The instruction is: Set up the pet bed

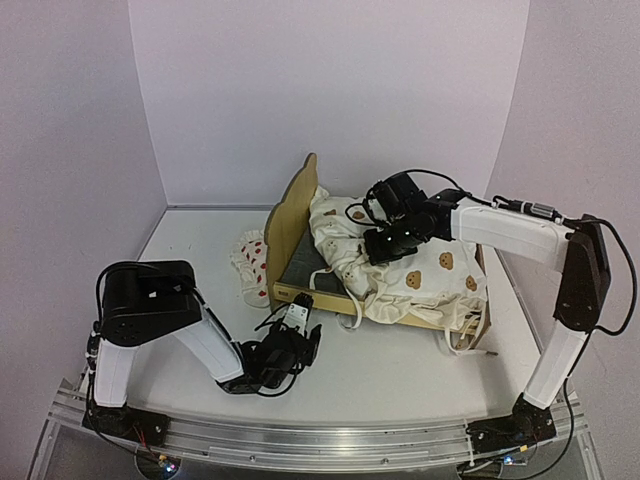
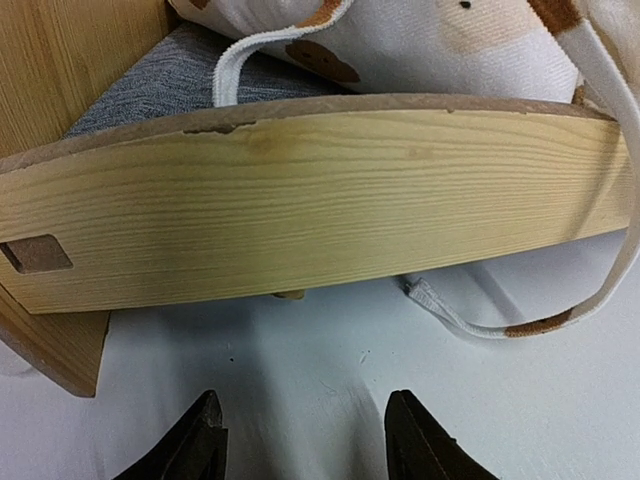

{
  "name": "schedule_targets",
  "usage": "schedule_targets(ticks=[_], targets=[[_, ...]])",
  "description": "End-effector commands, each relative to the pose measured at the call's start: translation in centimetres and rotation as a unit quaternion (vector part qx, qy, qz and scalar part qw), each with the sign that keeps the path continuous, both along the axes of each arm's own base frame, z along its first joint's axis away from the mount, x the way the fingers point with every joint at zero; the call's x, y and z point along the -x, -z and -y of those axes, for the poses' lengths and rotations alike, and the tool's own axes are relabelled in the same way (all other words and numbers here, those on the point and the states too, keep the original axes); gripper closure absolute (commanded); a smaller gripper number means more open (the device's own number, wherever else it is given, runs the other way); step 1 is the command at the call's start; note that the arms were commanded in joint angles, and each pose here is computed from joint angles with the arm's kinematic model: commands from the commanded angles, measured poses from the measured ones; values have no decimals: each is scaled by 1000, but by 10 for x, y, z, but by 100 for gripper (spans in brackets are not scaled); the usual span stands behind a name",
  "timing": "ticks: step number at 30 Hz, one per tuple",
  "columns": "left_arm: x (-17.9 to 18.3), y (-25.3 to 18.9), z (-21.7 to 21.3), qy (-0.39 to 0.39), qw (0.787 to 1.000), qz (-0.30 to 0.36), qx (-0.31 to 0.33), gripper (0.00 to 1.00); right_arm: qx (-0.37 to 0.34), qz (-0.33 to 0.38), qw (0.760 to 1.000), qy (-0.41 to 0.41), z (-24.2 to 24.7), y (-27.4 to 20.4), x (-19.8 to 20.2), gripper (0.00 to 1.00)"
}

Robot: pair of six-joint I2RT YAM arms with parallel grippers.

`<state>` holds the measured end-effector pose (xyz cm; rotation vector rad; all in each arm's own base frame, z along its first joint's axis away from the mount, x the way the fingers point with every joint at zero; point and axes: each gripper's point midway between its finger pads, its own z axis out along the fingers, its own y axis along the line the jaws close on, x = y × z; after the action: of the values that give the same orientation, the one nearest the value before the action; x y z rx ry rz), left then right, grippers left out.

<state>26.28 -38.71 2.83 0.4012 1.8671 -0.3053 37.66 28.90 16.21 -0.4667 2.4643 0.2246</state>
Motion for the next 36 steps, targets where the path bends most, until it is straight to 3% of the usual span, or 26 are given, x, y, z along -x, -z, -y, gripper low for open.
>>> schedule_targets(ticks=[1,12,19,25,36], targets=[[-12,-26,10,-19,997,47,58,46,10,-18,1000,4,6,9,6,100],[-31,-26,15,-32,993,70,86,57,13,-27,1000,4,7,17,8,100],[-38,-21,16,-36,993,71,89,75,17,-31,999,3,7,22,8,100],[-43,-22,13,-43,992,77,92,100,16,-31,999,3,6,23,7,100],[-26,-20,-2,-12,997,36,74,100,8,-32,999,4,3,20,6,100]])
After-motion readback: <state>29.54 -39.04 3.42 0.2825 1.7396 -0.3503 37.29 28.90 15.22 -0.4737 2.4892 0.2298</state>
